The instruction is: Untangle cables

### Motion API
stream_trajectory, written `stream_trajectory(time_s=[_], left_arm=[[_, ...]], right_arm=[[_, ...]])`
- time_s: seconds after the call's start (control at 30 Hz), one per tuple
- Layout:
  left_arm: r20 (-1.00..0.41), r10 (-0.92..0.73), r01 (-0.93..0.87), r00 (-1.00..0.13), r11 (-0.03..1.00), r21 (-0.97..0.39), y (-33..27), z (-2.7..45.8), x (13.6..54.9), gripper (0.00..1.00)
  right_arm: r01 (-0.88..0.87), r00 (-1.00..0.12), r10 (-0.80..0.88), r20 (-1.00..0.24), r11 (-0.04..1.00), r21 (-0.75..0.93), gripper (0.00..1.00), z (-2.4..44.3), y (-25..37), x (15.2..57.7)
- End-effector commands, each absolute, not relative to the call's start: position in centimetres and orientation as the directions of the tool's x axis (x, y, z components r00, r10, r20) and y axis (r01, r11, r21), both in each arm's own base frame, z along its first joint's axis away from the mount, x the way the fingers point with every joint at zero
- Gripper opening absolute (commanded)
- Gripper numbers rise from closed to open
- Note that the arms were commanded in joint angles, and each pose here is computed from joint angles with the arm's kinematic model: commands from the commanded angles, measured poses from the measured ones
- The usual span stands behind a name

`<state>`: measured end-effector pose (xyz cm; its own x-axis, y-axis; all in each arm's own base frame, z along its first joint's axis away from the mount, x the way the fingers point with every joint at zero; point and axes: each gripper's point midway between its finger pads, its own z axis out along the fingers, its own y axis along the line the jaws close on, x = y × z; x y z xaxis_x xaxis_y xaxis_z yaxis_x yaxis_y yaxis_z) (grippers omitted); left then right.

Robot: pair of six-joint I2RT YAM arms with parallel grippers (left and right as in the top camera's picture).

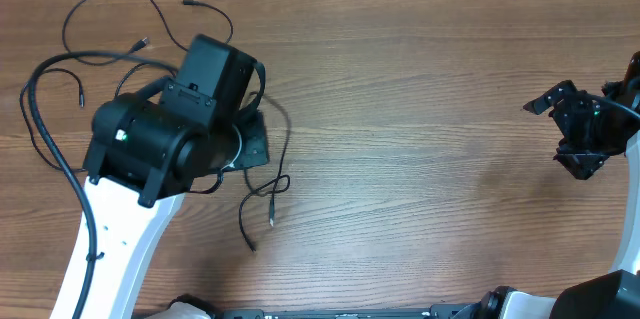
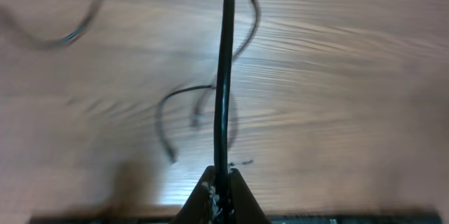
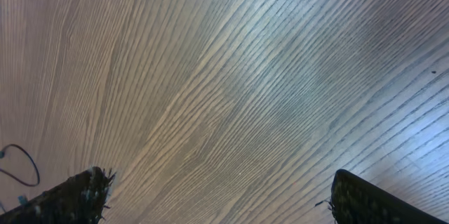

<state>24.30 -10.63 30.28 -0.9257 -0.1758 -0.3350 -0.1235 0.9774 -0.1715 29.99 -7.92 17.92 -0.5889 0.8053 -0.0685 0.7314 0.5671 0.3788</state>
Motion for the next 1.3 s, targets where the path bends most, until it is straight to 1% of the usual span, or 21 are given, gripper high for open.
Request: stream_trajectory(time_s=[0.0, 0.07, 0.17, 0.23, 0.3, 0.43, 0.57, 0.63, 0.77, 0.83, 0.9, 1.17, 1.23, 1.27], left_arm=[[-0.378, -0.399, -0.394, -0.835, 0.914, -0.095, -7.2, 29.5, 24.5, 0.05], [-0.365, -0.417, -0.414, -0.832, 0.906, -0.089, -7.1, 29.0, 24.4, 0.04], [-0.334, -0.520, -0.519, -0.786, 0.849, -0.101, -6.9, 27.9, 24.1, 0.04], [-0.324, -0.613, -0.615, -0.721, 0.781, -0.108, -6.3, 27.3, 24.1, 0.04], [-0.302, -0.715, -0.719, -0.630, 0.685, -0.121, -5.6, 26.5, 24.0, 0.05], [-0.272, -0.820, -0.828, -0.503, 0.548, -0.122, -4.5, 24.8, 24.1, 0.05], [-0.265, -0.858, -0.873, -0.439, 0.477, -0.100, -3.4, 22.9, 24.2, 0.04], [-0.249, -0.900, -0.915, -0.359, 0.392, -0.094, -1.5, 22.0, 24.5, 0.04], [-0.229, -0.939, -0.958, -0.258, 0.278, -0.062, 1.3, 21.9, 23.6, 0.05], [-0.252, -0.946, -0.977, -0.202, 0.213, -0.016, 3.4, 21.9, 22.5, 0.04], [-0.275, -0.947, -0.986, -0.165, 0.169, 0.009, 4.9, 22.0, 21.8, 0.04], [-0.338, -0.941, -0.999, -0.004, -0.008, 0.034, 9.6, 22.2, 20.2, 0.04], [-0.364, -0.930, -0.997, 0.048, -0.067, 0.041, 10.8, 22.1, 19.5, 0.04], [-0.377, -0.921, -0.992, 0.095, -0.121, 0.044, 11.7, 21.8, 19.0, 0.04]], right_arm=[[0.721, -0.589, 0.803, -0.096, 0.575, 0.388, 1.00, 18.7, -8.1, 30.3], [0.721, -0.589, 0.803, -0.096, 0.575, 0.388, 1.00, 18.7, -8.1, 30.3], [0.721, -0.588, 0.803, -0.095, 0.574, 0.388, 1.00, 18.7, -8.1, 30.3], [0.721, -0.589, 0.803, -0.096, 0.575, 0.388, 1.00, 18.7, -8.1, 30.3], [0.721, -0.588, 0.803, -0.095, 0.574, 0.388, 1.00, 18.7, -8.1, 30.3], [0.721, -0.589, 0.803, -0.096, 0.575, 0.388, 1.00, 18.7, -8.1, 30.3], [0.721, -0.589, 0.803, -0.096, 0.575, 0.388, 1.00, 18.7, -8.1, 30.3], [0.721, -0.588, 0.803, -0.095, 0.574, 0.388, 1.00, 18.7, -8.1, 30.3], [0.721, -0.589, 0.803, -0.096, 0.575, 0.388, 1.00, 18.7, -8.1, 30.3], [0.721, -0.588, 0.803, -0.095, 0.574, 0.388, 1.00, 18.7, -8.1, 30.3], [0.721, -0.588, 0.803, -0.095, 0.574, 0.388, 1.00, 18.7, -8.1, 30.3], [0.721, -0.589, 0.803, -0.096, 0.575, 0.388, 1.00, 18.7, -8.1, 30.3], [0.721, -0.589, 0.803, -0.096, 0.575, 0.388, 1.00, 18.7, -8.1, 30.3], [0.721, -0.589, 0.803, -0.096, 0.575, 0.388, 1.00, 18.7, -8.1, 30.3]])
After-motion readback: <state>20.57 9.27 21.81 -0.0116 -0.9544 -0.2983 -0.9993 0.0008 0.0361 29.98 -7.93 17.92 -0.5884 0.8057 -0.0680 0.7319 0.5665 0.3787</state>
